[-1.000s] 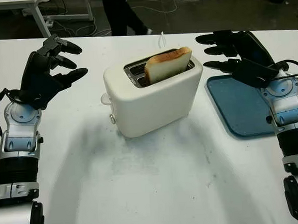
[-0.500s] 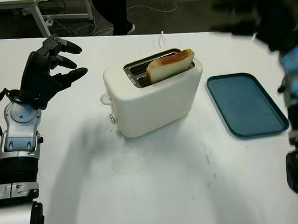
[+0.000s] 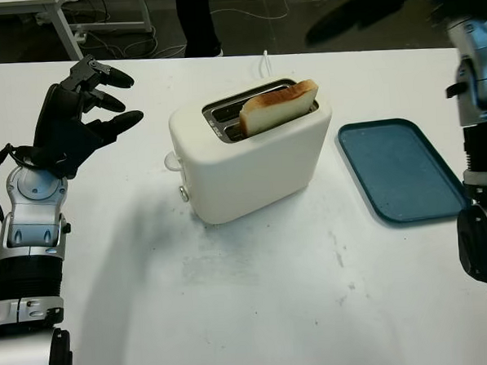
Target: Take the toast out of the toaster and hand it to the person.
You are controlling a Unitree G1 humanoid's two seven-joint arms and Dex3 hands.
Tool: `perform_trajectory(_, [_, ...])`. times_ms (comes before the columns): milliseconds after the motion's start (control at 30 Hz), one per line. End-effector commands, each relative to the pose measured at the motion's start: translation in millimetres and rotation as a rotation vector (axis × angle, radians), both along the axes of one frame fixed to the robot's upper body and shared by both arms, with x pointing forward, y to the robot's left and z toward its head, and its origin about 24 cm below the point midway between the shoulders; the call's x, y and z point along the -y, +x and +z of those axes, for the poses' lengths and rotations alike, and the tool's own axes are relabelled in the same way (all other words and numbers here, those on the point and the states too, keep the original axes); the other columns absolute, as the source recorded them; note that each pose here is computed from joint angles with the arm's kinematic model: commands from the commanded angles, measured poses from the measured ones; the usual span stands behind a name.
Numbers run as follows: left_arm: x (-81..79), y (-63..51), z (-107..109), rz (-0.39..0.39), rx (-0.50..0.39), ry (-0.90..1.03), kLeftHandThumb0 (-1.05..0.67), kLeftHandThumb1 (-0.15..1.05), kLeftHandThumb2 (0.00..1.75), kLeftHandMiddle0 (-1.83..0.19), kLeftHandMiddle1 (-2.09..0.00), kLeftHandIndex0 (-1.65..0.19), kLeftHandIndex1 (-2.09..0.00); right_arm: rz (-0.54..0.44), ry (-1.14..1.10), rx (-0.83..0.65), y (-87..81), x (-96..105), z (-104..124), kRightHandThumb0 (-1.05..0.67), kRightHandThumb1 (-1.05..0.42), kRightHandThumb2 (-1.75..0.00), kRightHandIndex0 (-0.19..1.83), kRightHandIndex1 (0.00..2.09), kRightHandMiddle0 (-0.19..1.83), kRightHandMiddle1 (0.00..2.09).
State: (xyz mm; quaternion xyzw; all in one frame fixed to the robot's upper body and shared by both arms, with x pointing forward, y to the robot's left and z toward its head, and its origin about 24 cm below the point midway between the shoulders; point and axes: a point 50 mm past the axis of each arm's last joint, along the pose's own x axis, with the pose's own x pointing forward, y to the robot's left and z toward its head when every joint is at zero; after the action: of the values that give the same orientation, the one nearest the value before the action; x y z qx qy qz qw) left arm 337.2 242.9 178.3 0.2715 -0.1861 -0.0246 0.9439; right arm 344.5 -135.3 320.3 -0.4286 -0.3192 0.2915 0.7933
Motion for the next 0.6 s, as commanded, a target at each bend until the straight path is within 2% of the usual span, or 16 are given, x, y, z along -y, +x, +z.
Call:
perform_trajectory(0, [-0.1, -0.2, 2.1, -0.001, 0.014, 0.005, -0.95, 0.92, 0.08, -0.31, -1.37, -0.27, -1.22, 0.012, -0.107, 0.026, -3.8, -5.6, -10.0, -0.92, -0.52, -0.01, 0.28, 1.06, 0.4, 0.74])
perform_trajectory(167, [-0.2, -0.4, 1.5, 0.0, 0.007, -0.005, -0.95, 0.92, 0.08, -0.31, -1.38, -0.27, -1.22, 0.027, -0.286, 0.007, -1.5, -13.4, -30.6, -1.04, -0.67, -0.03, 0.16, 1.05, 0.34, 0.63])
perform_trajectory(333, [-0.7, -0.4, 1.0, -0.001, 0.012, 0.002, -0.95, 0.92, 0.09, -0.32, -1.38, -0.27, -1.23, 0.039, -0.32, -0.046, 0.9, -15.0, -46.3, -1.04, -0.67, -0.01, 0.11, 1.01, 0.37, 0.51])
perform_trajectory(500, [-0.5, -0.5, 0.5, -0.002, 0.012, 0.007, -0.95, 0.92, 0.1, -0.32, -1.38, -0.27, -1.23, 0.007, -0.354, -0.044, 2.7, -15.6, -58.5, -0.96, -0.67, 0.0, 0.08, 0.96, 0.41, 0.37])
perform_trajectory(567, [-0.3, -0.2, 0.4, -0.002, 0.014, 0.01, -0.95, 0.92, 0.1, -0.33, -1.37, -0.27, -1.23, -0.01, -0.376, -0.037, 3.7, -16.2, -62.7, -0.86, -0.66, 0.0, 0.08, 0.94, 0.41, 0.34])
